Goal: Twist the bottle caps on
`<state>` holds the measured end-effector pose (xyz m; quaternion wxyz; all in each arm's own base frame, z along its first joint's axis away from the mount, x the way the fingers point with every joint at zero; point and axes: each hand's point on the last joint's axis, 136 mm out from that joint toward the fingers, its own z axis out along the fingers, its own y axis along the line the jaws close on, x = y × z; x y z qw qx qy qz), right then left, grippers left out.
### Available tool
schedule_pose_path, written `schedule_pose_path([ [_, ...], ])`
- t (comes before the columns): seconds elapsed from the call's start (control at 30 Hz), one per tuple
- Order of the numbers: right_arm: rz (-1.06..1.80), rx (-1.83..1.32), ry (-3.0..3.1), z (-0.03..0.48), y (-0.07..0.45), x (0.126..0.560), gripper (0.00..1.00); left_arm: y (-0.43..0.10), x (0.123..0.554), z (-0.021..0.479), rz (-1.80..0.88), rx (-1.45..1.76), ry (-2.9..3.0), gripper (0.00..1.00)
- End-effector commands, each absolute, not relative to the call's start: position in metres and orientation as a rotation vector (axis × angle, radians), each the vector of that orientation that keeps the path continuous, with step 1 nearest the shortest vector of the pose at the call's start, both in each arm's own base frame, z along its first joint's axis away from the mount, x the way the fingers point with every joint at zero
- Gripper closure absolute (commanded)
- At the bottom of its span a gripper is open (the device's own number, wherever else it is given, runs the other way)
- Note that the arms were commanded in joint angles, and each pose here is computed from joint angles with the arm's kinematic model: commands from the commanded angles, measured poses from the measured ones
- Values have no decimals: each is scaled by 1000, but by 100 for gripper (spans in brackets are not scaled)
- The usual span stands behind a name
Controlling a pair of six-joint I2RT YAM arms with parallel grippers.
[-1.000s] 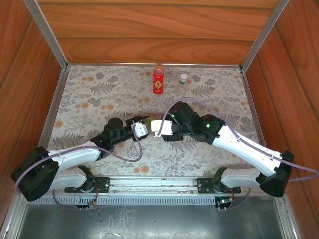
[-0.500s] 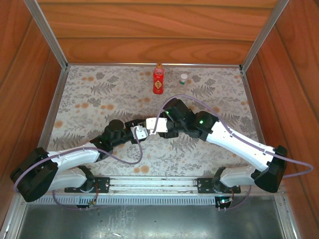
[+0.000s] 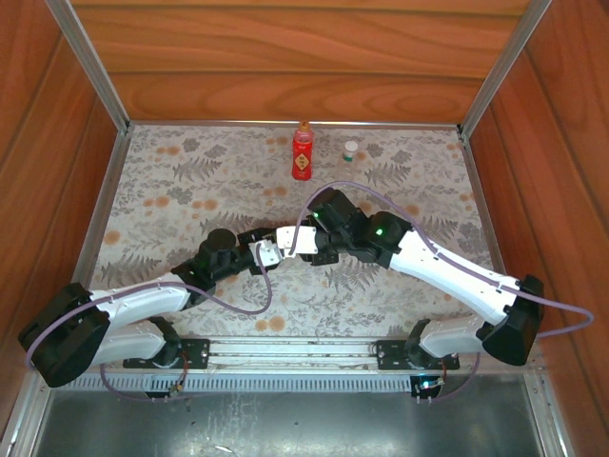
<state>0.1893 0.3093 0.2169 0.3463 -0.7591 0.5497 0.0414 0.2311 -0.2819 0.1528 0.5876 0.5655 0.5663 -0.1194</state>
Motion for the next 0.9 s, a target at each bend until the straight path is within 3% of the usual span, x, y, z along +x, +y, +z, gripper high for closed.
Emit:
schedule_pose_path([
  [0.0,138,-1987,1380,221,318,185,54,-282,229,157,-268,1321,1303,42],
  [0.4,212,-1900,1526,219,318,183,76,-281,231,157,-258,1312,1315,42],
  [0.57,344,-1227,1988,232,318,216,93,-280,232,159,-253,1303,1317,42],
  [0.67,582,-767,2281,230,318,213,100,-280,233,158,-248,1304,1319,42],
  [0.77,845,-464,2475,222,328,194,97,-280,233,158,-247,1304,1320,42],
  [0.87,872,-537,2462,224,327,186,82,-280,232,156,-249,1309,1319,42],
])
